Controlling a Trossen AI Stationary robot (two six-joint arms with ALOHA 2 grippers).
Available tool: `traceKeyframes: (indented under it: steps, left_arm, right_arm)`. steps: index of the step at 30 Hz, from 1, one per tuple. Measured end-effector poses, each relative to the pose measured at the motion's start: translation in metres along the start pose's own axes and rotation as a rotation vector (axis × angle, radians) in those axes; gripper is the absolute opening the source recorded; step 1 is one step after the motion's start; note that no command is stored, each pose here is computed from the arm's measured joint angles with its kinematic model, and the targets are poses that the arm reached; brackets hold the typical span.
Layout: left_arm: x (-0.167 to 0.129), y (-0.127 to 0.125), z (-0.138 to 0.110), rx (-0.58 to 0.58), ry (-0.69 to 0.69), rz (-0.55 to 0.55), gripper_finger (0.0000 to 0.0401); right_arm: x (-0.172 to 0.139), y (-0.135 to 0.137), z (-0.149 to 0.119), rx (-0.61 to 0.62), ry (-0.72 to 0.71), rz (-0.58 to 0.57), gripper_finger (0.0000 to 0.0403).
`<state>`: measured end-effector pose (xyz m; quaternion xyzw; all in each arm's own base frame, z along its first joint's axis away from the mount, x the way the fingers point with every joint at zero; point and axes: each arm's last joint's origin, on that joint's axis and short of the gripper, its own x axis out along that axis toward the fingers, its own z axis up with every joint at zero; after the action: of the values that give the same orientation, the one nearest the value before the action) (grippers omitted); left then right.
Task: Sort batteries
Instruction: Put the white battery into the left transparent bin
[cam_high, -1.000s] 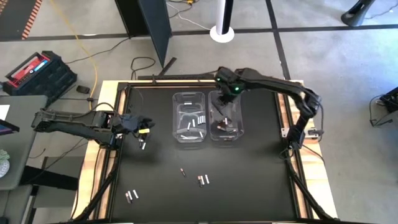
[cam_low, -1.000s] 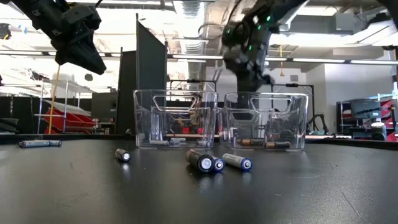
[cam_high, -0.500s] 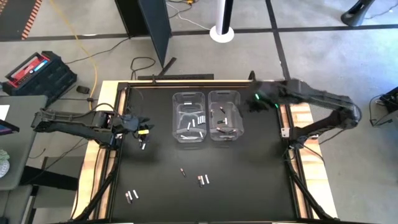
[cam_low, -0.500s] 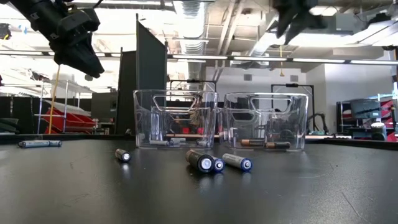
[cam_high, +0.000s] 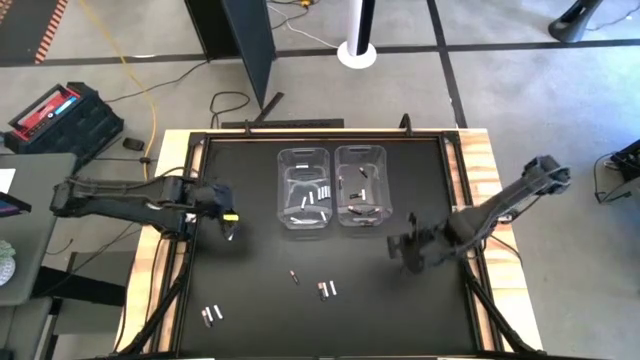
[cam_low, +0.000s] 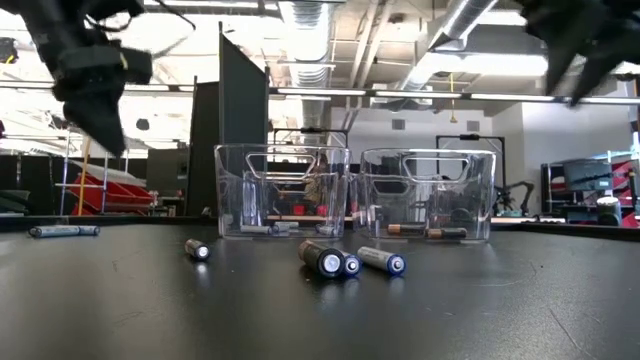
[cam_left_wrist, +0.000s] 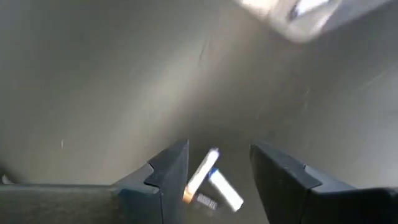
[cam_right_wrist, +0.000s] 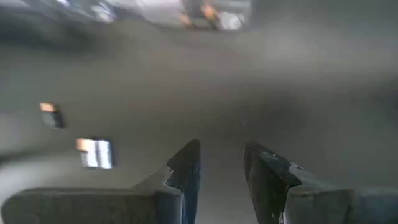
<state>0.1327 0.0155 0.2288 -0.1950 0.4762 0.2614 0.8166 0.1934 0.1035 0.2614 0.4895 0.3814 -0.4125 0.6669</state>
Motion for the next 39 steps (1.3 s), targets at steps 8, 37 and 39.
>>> traceKeyframes:
  steps: [8, 37, 39]
  left_arm:
    - [0.036, 0.002, 0.007, 0.069, 0.248, 0.104, 0.0142]
    - [0.058, -0.015, 0.046, 0.22, 0.429, 0.052, 0.0138]
    - [0.058, -0.015, 0.046, 0.22, 0.427, 0.052, 0.0138]
  right_arm:
    - [0.03, 0.008, -0.031, -0.027, 0.018, 0.018, 0.0137]
    - [0.085, -0.03, -0.017, -0.632, -0.037, 0.473, 0.0136]
    - [0.085, -0.03, -0.017, -0.632, -0.037, 0.472, 0.0136]
